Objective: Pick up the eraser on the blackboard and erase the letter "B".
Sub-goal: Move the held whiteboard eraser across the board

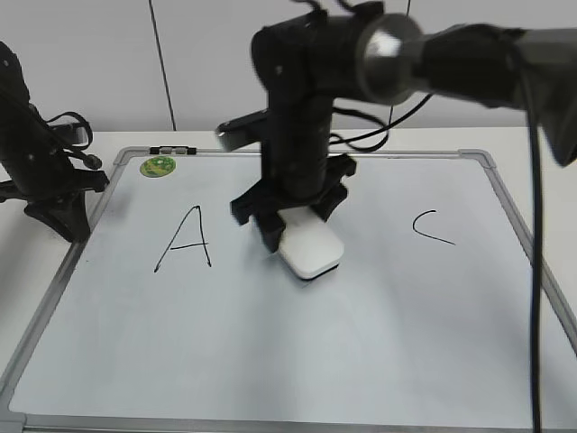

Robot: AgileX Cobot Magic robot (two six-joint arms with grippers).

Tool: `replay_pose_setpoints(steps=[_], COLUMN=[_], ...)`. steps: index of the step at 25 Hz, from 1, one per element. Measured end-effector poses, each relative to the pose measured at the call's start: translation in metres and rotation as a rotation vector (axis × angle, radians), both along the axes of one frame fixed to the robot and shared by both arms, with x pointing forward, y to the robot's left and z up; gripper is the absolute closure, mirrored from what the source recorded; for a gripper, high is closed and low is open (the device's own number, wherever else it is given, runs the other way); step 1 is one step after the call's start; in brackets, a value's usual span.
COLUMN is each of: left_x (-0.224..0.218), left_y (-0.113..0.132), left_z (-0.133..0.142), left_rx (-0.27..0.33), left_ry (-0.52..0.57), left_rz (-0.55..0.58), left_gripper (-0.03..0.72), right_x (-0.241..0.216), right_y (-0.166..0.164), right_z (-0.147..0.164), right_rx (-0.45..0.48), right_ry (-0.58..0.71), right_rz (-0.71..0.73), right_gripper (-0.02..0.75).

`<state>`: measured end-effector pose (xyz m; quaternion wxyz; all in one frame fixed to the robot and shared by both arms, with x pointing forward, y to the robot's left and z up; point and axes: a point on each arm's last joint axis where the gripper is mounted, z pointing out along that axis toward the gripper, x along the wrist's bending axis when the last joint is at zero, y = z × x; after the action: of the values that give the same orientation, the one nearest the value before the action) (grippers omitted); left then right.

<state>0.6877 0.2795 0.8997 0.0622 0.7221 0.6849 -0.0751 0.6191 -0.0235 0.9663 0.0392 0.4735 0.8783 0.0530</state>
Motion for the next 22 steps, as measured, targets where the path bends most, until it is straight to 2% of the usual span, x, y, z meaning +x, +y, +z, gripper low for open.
replay_pose_setpoints(steps=[5, 11, 16, 22], left_x=[0.0, 0.0, 0.0, 0.0], left_y=[0.0, 0.0, 0.0, 0.0], left_z=[0.0, 0.0, 0.0, 0.0], left_rx=[0.0, 0.0, 0.0, 0.0], left_ry=[0.0, 0.0, 0.0, 0.0], left_rz=[0.0, 0.0, 0.0, 0.0], left_gripper=[0.604, 0.602, 0.598, 0.597], right_x=[0.037, 0.057, 0.058, 0.055], right_y=[-0.07, -0.144, -0.207, -0.25], right_z=[0.022, 0.05, 0.044, 0.028], right_rx=[0.01, 0.026, 0.0, -0.002], right_ry=[-0.045, -0.094, -0.05, 0.016], right_rz=[-0.165, -0.33, -0.465, -0.563], right_gripper=[0.21, 0.211, 0.211, 0.211])
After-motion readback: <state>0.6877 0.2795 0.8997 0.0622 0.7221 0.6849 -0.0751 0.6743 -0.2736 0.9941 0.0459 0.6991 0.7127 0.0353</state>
